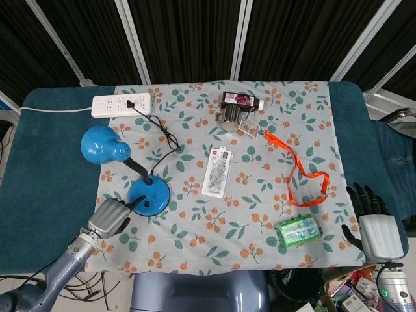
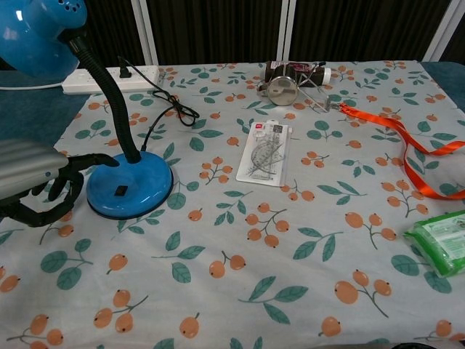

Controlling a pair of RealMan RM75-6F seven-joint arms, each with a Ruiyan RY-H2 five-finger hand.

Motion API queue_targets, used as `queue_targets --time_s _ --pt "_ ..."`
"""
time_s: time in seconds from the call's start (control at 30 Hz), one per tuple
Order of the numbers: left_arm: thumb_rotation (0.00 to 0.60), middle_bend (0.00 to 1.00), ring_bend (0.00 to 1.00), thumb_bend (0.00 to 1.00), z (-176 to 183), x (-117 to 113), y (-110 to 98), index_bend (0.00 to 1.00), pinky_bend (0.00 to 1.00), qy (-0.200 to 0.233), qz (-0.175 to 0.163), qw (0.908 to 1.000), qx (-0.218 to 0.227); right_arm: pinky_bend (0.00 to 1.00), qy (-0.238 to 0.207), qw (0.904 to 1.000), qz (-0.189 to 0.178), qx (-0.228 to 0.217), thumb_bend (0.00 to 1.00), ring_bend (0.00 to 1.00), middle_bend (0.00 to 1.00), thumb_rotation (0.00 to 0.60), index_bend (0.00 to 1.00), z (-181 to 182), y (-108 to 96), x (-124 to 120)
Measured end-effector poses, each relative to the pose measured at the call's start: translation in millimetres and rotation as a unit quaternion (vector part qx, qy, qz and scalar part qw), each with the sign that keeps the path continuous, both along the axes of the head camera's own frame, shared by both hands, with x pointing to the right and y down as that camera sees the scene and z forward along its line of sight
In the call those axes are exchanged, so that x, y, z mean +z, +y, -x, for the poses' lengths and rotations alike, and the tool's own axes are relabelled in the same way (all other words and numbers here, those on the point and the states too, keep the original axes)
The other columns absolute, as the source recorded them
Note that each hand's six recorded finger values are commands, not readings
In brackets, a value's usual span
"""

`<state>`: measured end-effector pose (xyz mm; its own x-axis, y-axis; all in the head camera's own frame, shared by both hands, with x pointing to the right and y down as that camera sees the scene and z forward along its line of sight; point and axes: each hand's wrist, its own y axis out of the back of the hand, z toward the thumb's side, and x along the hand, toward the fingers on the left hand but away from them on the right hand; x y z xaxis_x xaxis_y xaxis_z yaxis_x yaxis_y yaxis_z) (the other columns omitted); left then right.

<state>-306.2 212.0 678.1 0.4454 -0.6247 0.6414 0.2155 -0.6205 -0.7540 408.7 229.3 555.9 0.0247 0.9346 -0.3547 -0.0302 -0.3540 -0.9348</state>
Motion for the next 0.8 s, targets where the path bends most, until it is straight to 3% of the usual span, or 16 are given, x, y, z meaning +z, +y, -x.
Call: queue_targets --time_s 0.17,0.37,0.57,0.8 --pt "0.6 0.16 0.13 0.32 5.1 -18.9 -4.7 0.04 0.19 0.012 -0.014 0.9996 -0.021 0.14 0.0 1.0 0.0 -0.001 0.2 0.03 0.02 0.6 0.01 0.8 0.3 0.2" --pt "0.6 0.09 0.02 0.3 21.4 -59.1 -7.4 0.04 0.07 0.033 -0.044 0.9972 -0.052 0.14 0.0 1.0 -0.001 -0.004 0.2 0.03 0.02 0.6 0.01 1.6 0.6 -0.1" --pt "0.6 0.08 0.02 0.29 48.4 -91.3 -1.2 0.04 0.06 0.049 -0.078 0.9909 -0.098 0.14 0.0 1.0 -0.001 -0.003 0.2 0.03 0.02 0.6 0.01 1.5 0.8 -0.4" --pt "0.6 0.08 0.02 0.3 103.2 -120.0 11.6 0.07 0.06 0.054 -0.117 0.9738 -0.187 0.14 0.0 1.0 -0.001 -0.003 0.2 0.03 0.02 0.6 0.01 1.5 1.0 -0.3"
